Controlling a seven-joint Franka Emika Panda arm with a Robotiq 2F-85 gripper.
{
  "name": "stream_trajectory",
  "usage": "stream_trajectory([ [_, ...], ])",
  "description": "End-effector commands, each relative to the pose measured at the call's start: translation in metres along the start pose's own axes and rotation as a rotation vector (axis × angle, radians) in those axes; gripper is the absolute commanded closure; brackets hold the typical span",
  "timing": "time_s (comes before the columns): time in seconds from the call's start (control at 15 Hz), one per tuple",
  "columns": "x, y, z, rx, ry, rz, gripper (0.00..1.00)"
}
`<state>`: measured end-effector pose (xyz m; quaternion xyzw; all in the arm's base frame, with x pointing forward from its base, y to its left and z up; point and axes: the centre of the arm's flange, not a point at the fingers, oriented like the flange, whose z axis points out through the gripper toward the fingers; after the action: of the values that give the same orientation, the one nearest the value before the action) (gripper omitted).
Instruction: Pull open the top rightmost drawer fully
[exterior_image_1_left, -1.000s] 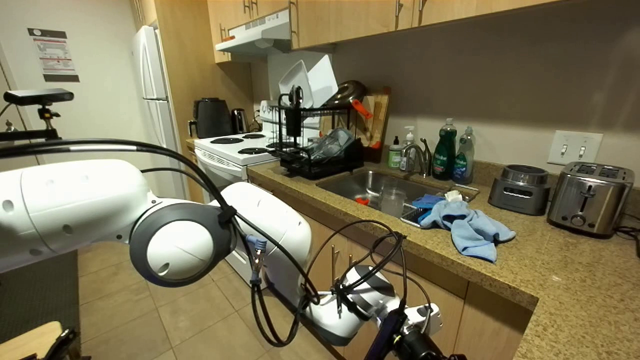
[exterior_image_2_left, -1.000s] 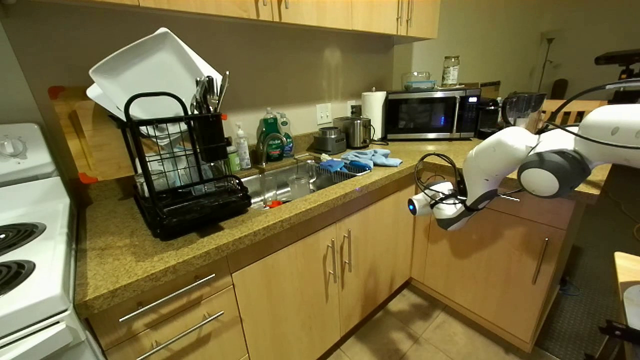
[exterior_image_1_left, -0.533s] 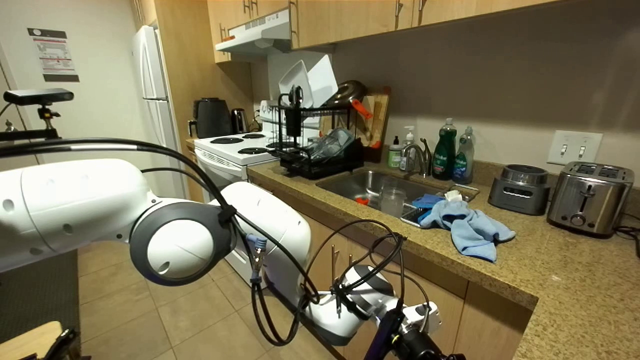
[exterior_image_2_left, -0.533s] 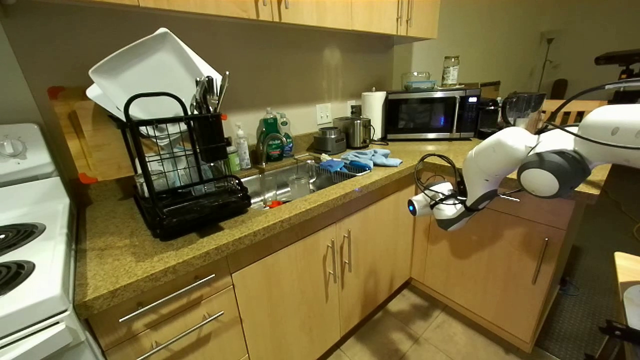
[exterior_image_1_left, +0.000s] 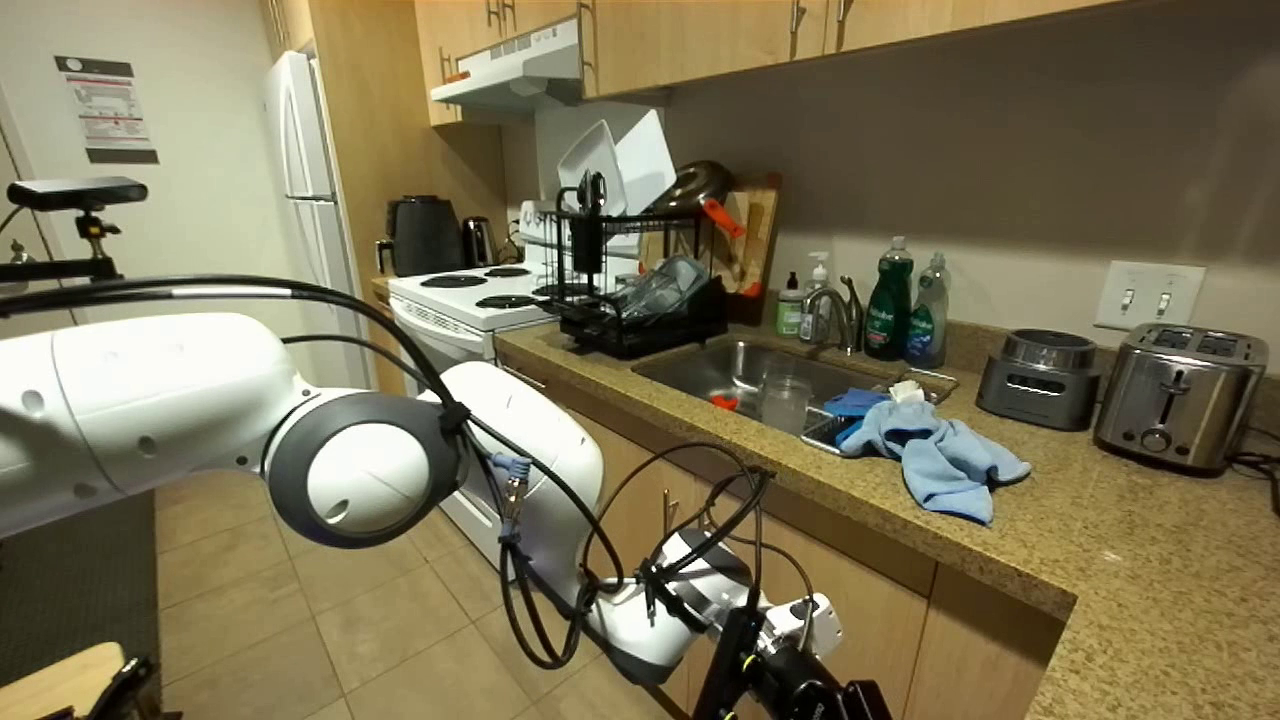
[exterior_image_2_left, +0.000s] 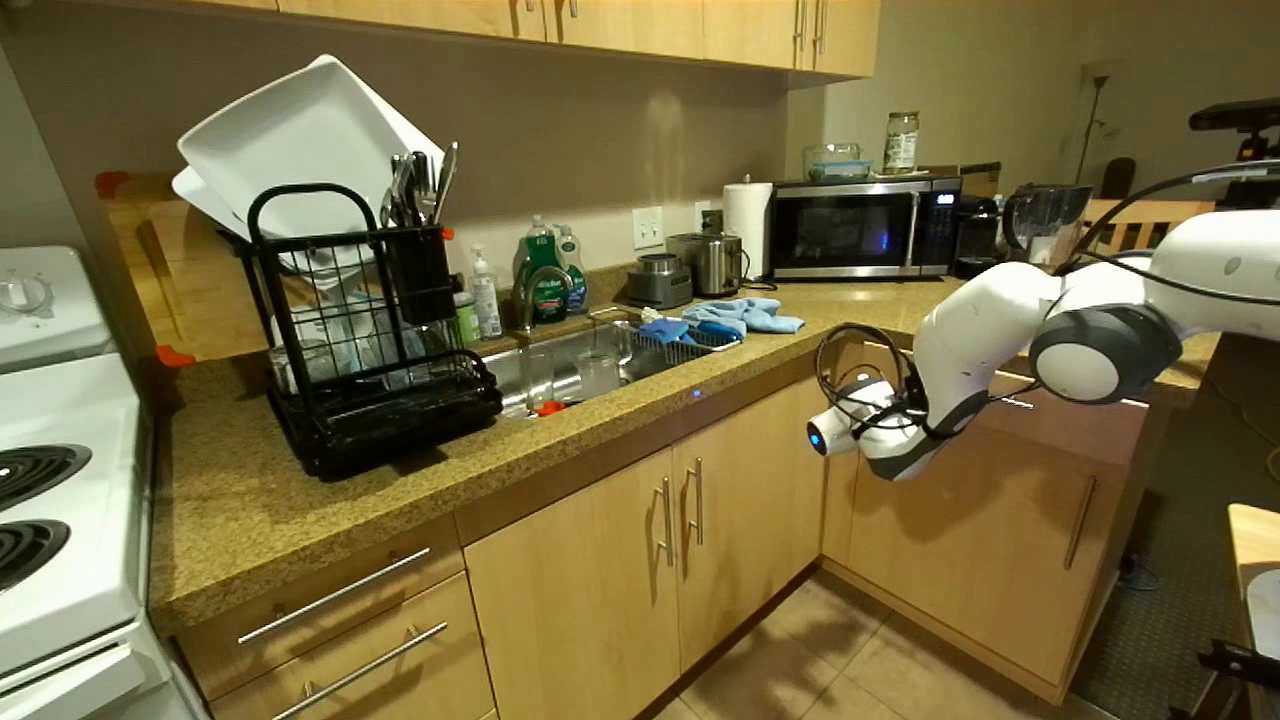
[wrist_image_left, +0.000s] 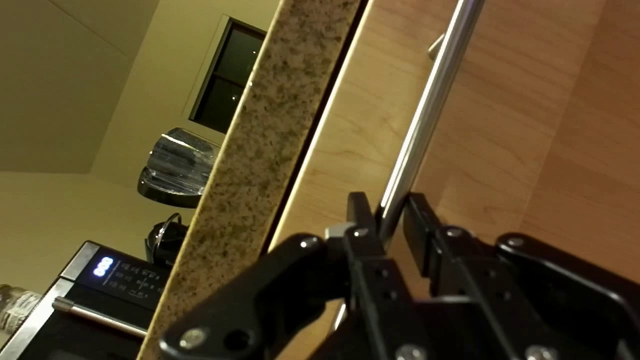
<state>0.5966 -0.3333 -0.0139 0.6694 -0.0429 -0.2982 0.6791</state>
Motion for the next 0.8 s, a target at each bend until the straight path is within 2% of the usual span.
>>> stream_trajectory([
  [0.0,0.008,-0.019,-0.041,-0.061,0.079,-0.023,0.94],
  [0.07,0.004,-0.019,-0.048,-0.055,0.107,-0.031,0.94],
  [0.13,-0.001,-0.019,-0.054,-0.048,0.135,-0.036,0.53],
  [0.27,-0.004,-0.016,-0.070,-0.051,0.194,-0.041,0.48],
  [0.47,-0.006,-0.013,-0.095,-0.051,0.315,-0.047,0.27],
  [0.73,-0.011,-0.015,-0.121,0.008,0.536,-0.084,0.03],
])
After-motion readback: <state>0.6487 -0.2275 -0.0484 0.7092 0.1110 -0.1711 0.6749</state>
